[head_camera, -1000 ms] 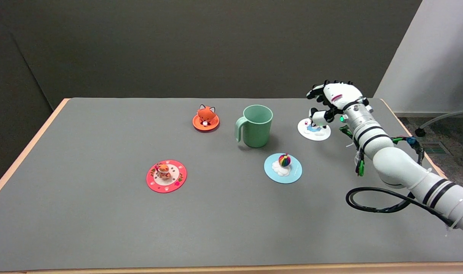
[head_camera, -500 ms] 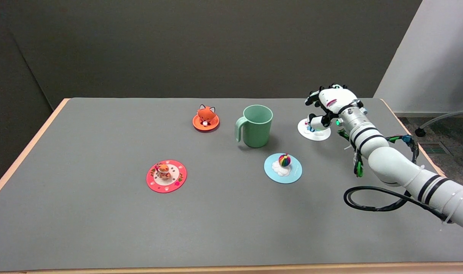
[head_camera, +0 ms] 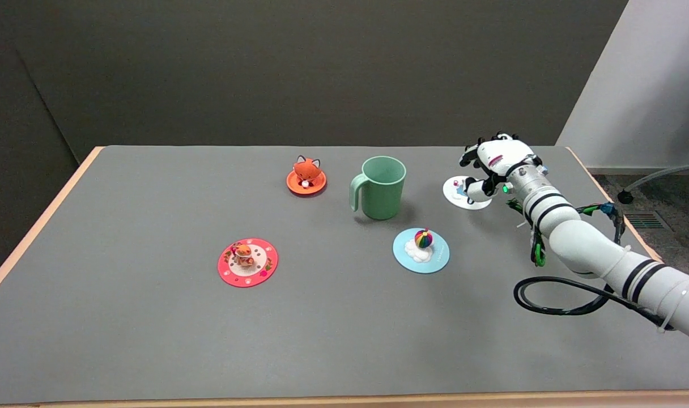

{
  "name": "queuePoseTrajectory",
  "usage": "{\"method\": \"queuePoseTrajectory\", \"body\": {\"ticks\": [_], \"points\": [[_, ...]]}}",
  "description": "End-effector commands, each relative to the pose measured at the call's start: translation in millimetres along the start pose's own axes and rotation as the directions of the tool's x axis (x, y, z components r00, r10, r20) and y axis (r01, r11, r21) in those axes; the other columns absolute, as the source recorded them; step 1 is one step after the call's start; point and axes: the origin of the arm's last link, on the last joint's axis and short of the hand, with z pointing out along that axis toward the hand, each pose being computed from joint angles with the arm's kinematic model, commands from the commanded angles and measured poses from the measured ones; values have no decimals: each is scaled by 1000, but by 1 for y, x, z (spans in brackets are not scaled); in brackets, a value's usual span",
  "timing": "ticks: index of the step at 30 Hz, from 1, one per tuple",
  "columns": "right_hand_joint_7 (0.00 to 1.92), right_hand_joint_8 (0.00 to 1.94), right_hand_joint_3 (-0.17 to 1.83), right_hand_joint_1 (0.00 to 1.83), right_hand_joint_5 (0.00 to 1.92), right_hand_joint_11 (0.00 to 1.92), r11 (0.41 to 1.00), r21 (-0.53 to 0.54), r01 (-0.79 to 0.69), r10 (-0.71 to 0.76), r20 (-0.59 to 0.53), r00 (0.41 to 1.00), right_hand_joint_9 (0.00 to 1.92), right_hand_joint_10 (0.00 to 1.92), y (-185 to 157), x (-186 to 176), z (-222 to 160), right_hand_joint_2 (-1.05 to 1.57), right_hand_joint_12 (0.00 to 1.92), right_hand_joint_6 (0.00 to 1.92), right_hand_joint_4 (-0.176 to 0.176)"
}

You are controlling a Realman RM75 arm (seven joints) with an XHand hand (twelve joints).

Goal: Pick up the white cup lid.

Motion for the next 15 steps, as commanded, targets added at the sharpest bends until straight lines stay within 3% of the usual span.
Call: {"method": "queuePoseTrajectory", "body": {"ticks": [1,15], "points": [[765,163,960,850,684,178,999,-15,42,-41,38,998,776,262,9,-12,3,749,1087,180,74],[752,162,960,852,663,156,997,-23,73,-71,52,996,756,269,9,-17,8,753,1079,175,57]]}}
